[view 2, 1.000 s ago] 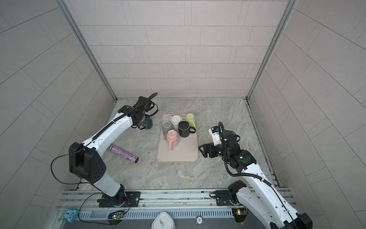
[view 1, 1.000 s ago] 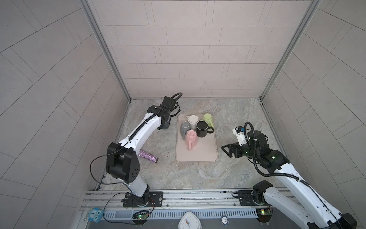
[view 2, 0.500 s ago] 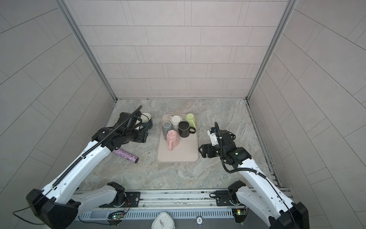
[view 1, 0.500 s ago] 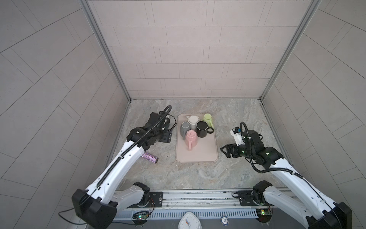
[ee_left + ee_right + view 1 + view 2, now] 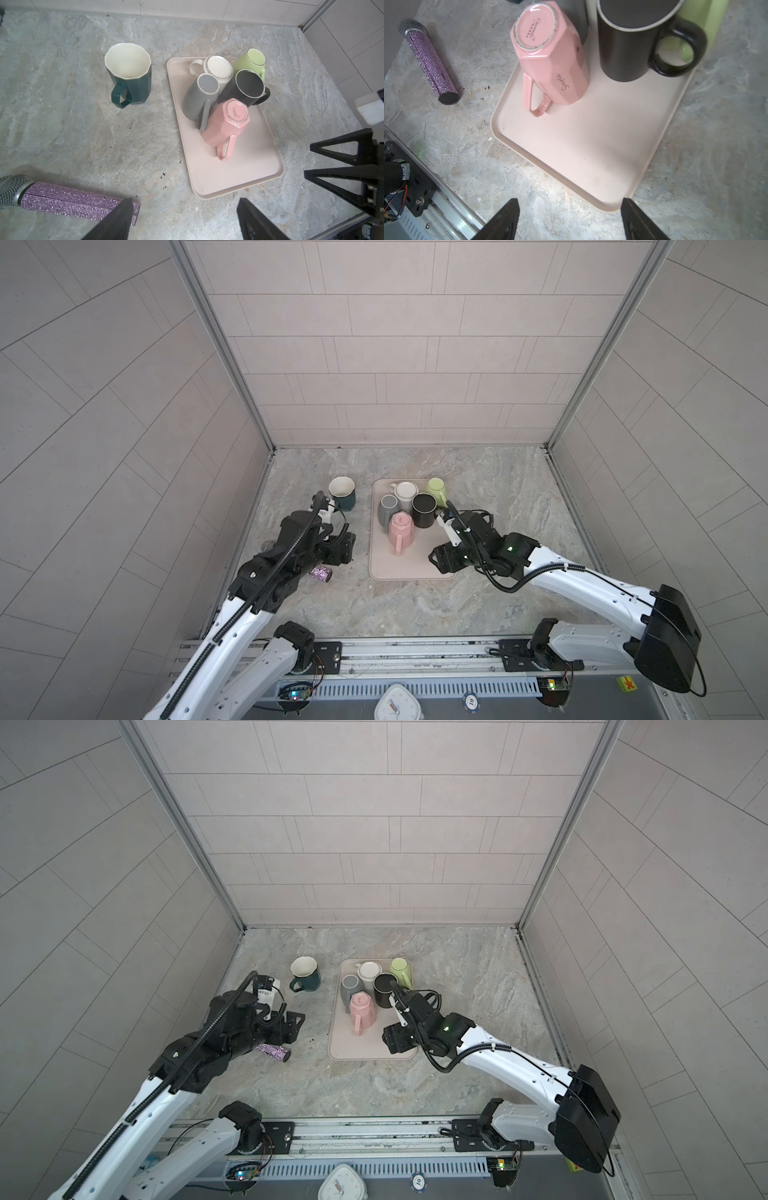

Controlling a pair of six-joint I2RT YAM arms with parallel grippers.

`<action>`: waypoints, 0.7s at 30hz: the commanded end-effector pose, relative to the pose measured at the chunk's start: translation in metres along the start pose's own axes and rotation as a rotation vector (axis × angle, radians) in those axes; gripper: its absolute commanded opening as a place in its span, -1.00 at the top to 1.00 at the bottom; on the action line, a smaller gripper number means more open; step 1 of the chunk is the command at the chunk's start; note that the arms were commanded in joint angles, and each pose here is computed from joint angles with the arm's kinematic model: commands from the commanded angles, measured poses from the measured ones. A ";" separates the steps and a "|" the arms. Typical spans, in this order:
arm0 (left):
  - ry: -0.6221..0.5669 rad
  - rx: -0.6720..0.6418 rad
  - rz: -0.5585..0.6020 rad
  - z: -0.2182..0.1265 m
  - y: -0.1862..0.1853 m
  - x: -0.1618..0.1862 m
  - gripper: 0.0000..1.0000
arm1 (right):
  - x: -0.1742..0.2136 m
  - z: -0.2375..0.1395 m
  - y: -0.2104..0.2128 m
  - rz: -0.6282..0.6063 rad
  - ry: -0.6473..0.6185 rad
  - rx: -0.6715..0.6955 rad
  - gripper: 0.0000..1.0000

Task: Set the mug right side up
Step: 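Open the left gripper and withdraw it while the right gripper moves toward the tray, then lower the right gripper over the upside-down pink mug on the tray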

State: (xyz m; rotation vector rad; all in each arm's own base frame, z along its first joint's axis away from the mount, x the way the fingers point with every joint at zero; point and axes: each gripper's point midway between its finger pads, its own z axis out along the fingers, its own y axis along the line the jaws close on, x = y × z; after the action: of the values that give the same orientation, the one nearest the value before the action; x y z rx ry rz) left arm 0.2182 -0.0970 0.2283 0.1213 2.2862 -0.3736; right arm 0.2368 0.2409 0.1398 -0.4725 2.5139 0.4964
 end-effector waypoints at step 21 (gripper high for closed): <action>-0.079 0.152 -0.140 -0.003 -0.010 0.032 -0.69 | -0.045 0.084 0.046 0.008 0.115 0.171 -0.14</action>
State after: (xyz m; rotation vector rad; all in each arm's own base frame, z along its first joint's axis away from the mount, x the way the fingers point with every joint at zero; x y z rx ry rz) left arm 0.1924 -0.1048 0.2071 0.0240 2.2190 -0.5950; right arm 0.2853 0.3340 0.1088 -0.4785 2.6244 0.3374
